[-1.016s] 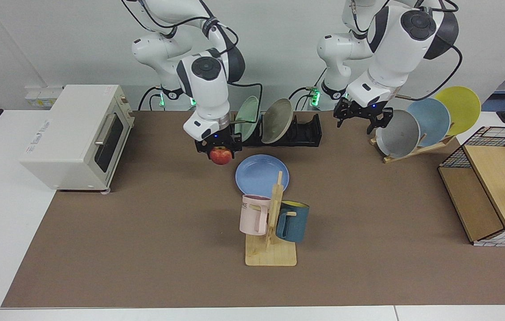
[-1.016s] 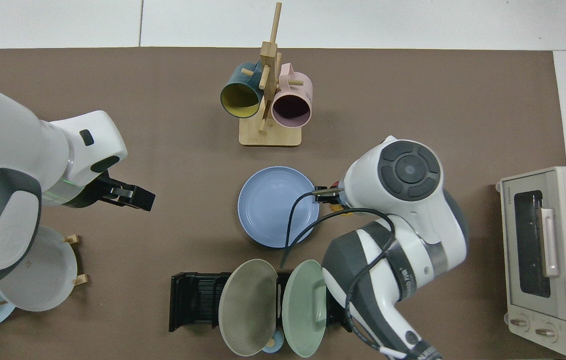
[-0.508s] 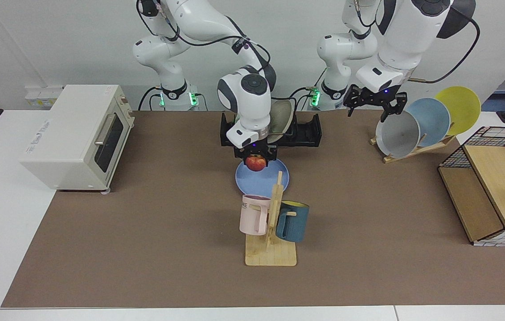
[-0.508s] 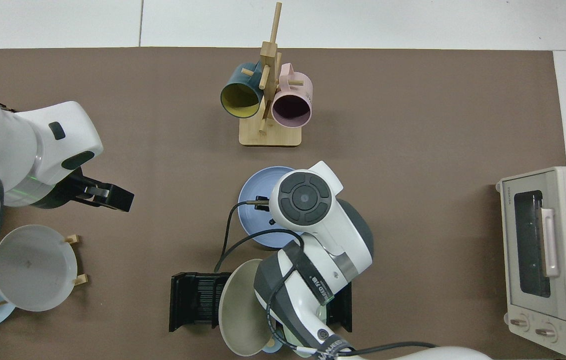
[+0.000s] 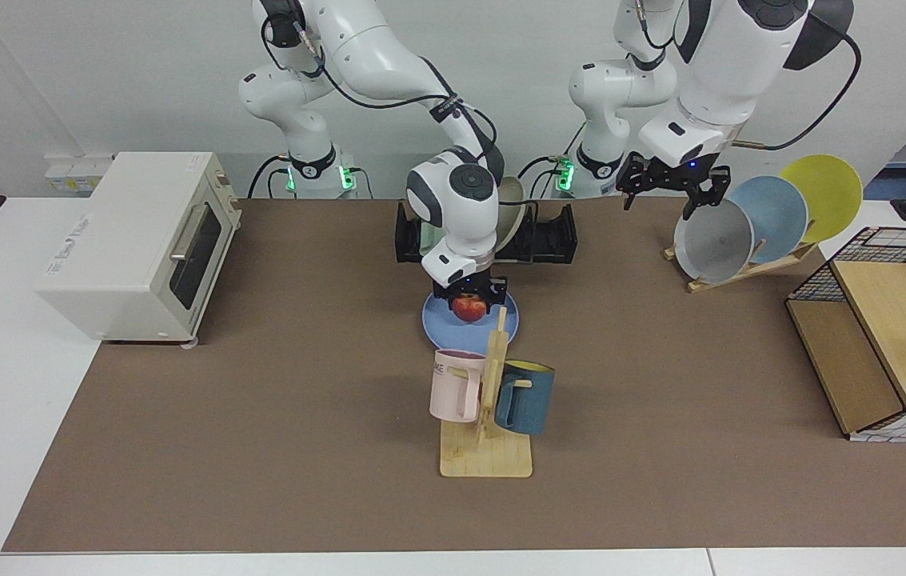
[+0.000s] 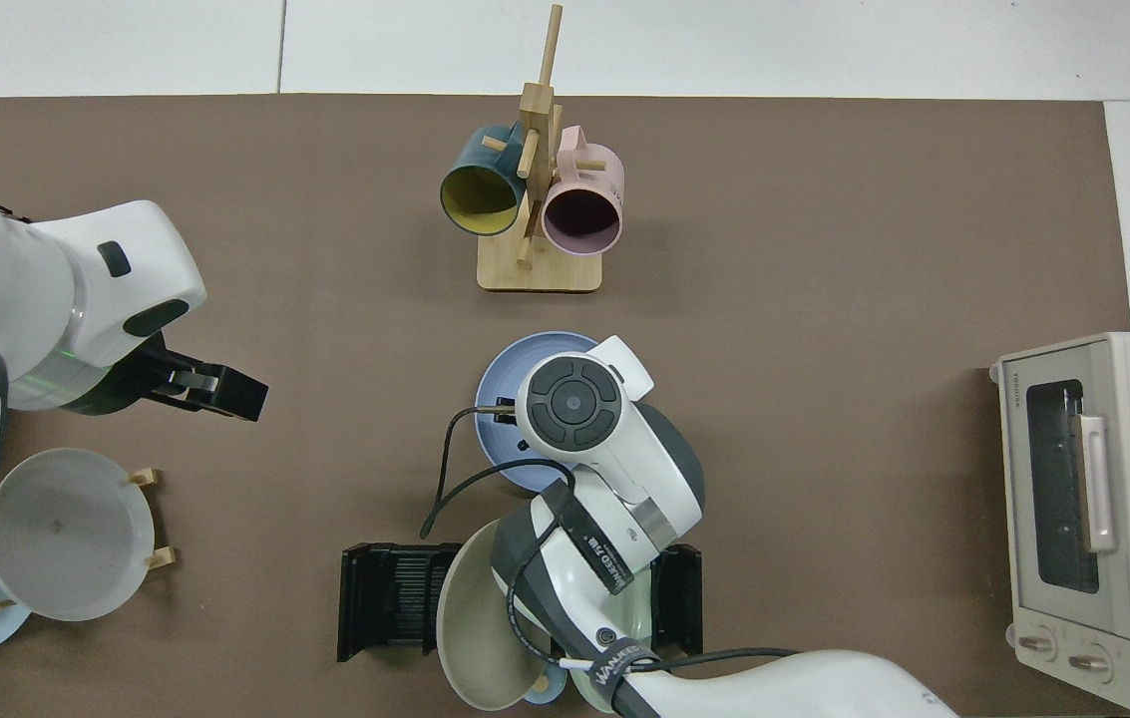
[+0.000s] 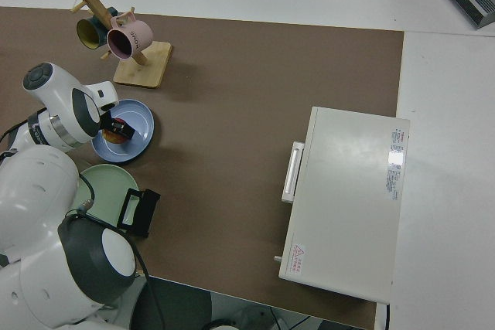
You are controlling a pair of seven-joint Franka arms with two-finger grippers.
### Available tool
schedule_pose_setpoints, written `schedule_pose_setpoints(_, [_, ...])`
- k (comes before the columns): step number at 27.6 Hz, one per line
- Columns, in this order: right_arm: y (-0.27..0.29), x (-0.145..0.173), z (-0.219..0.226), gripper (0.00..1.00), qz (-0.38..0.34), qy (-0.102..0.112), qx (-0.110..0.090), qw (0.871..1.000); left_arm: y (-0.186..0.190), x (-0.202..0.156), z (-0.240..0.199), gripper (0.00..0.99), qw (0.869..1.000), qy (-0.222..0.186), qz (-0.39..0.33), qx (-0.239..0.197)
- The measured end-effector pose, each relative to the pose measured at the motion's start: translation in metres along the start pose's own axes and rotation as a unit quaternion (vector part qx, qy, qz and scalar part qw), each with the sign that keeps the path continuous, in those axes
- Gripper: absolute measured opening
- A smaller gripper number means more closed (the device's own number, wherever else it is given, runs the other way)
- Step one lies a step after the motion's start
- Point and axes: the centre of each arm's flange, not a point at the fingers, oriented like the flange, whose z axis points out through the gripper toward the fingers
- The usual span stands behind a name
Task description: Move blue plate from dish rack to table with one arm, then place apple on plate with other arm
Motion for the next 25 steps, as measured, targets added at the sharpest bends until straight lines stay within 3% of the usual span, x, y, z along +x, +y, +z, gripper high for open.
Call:
schedule_pose_setpoints(1, [0.001, 0.001, 0.000, 0.82, 0.002, -0.001, 0.001, 1.000, 0.000, 0.000, 0.000, 0.991, 1.000, 0.000, -0.001, 0.000])
schedule_pose_setpoints(4, [0.002, 0.004, -0.002, 1.00, 0.006, -0.001, 0.003, 1.000, -0.004, 0.000, -0.001, 0.991, 1.000, 0.001, -0.005, 0.000])
schedule_pose_setpoints(12, [0.008, 0.013, -0.033, 1.00, 0.015, 0.001, 0.004, 1.000, -0.032, -0.003, -0.004, 0.991, 0.999, 0.005, -0.032, -0.002])
schedule_pose_setpoints(19, [0.047, 0.046, -0.110, 1.00, 0.014, 0.039, 0.039, 0.998, -0.045, -0.005, -0.004, 0.991, 0.999, 0.005, -0.044, -0.003])
schedule_pose_setpoints(25, [0.118, 0.086, -0.152, 1.00, -0.031, 0.060, 0.041, 0.997, -0.044, -0.005, -0.004, 0.991, 0.999, 0.005, -0.043, -0.003])
